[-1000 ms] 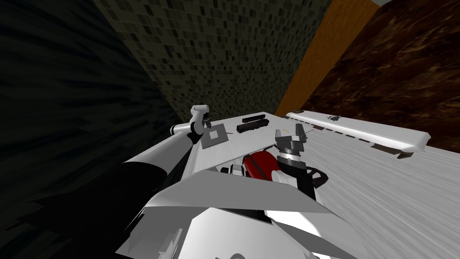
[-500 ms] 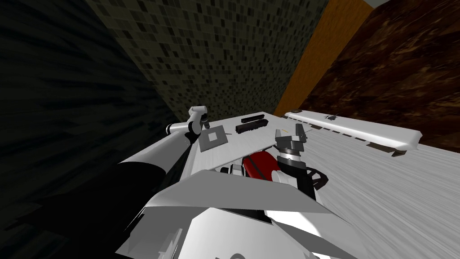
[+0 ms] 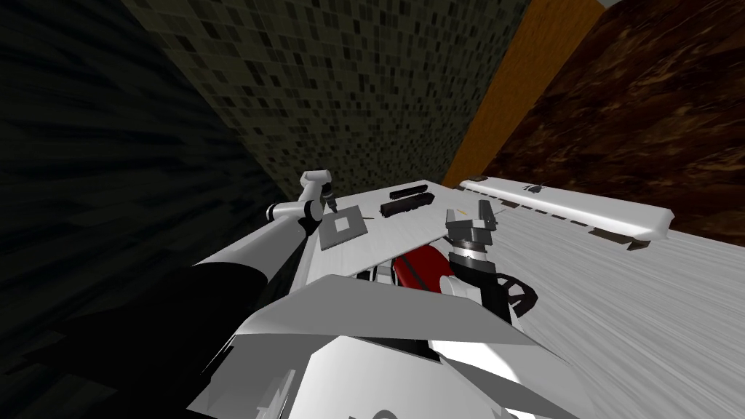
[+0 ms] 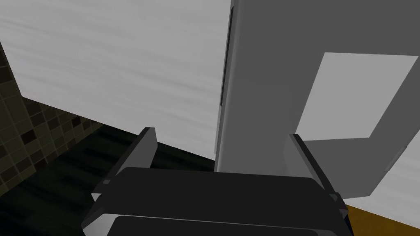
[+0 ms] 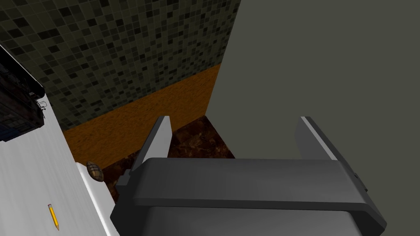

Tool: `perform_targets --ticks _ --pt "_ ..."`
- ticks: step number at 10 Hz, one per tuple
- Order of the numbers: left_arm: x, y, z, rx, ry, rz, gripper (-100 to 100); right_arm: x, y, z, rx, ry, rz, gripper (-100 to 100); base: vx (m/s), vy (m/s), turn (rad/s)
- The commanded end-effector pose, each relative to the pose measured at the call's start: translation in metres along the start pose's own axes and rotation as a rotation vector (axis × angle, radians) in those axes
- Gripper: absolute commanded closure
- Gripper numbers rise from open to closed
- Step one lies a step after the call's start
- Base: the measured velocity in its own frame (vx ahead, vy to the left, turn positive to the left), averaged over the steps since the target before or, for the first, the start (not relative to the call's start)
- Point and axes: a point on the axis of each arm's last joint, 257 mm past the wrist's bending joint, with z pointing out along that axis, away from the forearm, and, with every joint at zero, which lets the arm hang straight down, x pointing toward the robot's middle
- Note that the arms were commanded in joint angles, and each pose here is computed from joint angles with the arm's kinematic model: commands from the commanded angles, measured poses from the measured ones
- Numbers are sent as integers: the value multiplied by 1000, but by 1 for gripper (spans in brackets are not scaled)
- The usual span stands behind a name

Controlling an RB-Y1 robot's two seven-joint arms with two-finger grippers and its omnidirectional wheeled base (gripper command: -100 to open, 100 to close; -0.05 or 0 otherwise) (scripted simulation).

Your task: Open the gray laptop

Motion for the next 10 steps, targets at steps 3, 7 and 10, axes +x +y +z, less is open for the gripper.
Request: perform_targets --ticks 3,7,10 --pt "-3 -5 -33 -2 -4 -8 -100 0 0 0 0 0 0 0 -6 6 -14" --pt "-3 -4 -33 -4 -4 -8 0 0 0 0 0 0 0 0 0 0 0" --pt "-3 -4 -33 -4 -4 -8 0 0 0 0 0 0 0 0 0 0 0"
